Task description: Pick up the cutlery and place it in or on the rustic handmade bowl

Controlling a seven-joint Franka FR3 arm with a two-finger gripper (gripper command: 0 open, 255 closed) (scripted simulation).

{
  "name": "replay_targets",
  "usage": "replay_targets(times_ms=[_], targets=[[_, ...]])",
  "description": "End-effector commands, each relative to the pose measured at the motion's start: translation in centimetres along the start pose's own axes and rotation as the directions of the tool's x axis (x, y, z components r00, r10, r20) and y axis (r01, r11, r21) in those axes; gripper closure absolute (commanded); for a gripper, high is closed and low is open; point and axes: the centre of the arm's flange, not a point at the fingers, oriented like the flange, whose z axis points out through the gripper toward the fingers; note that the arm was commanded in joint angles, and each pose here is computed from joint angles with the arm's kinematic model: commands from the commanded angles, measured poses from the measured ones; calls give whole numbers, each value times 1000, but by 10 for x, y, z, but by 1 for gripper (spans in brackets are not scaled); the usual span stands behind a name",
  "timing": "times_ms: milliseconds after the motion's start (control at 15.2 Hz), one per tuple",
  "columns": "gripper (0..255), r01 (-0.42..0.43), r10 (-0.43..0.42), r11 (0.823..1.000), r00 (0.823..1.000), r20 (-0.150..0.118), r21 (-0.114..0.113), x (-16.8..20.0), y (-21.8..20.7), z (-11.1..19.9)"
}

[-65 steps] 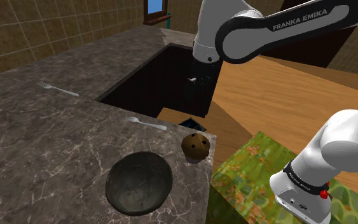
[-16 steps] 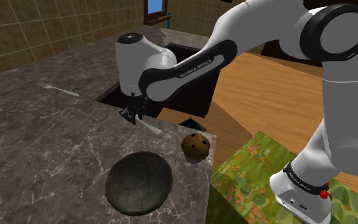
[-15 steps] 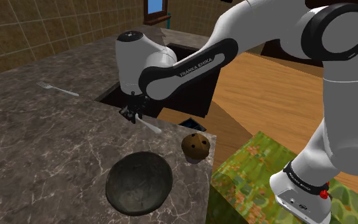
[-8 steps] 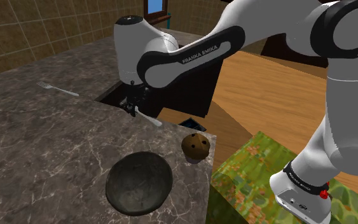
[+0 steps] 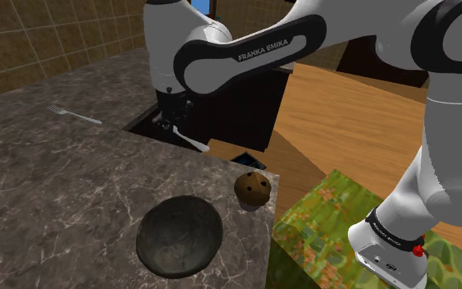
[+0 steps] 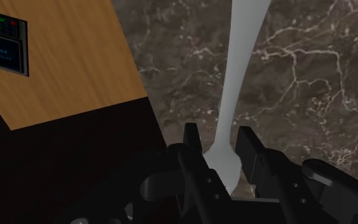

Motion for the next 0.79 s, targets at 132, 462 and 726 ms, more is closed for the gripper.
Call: replay_targets(times_ms=[132,462,726], targets=[[255,0,0,1000,1000,0,0,2,1,-21],[255,0,0,1000,1000,0,0,5,4,-47],[255,0,0,1000,1000,0,0,7,6,-65]])
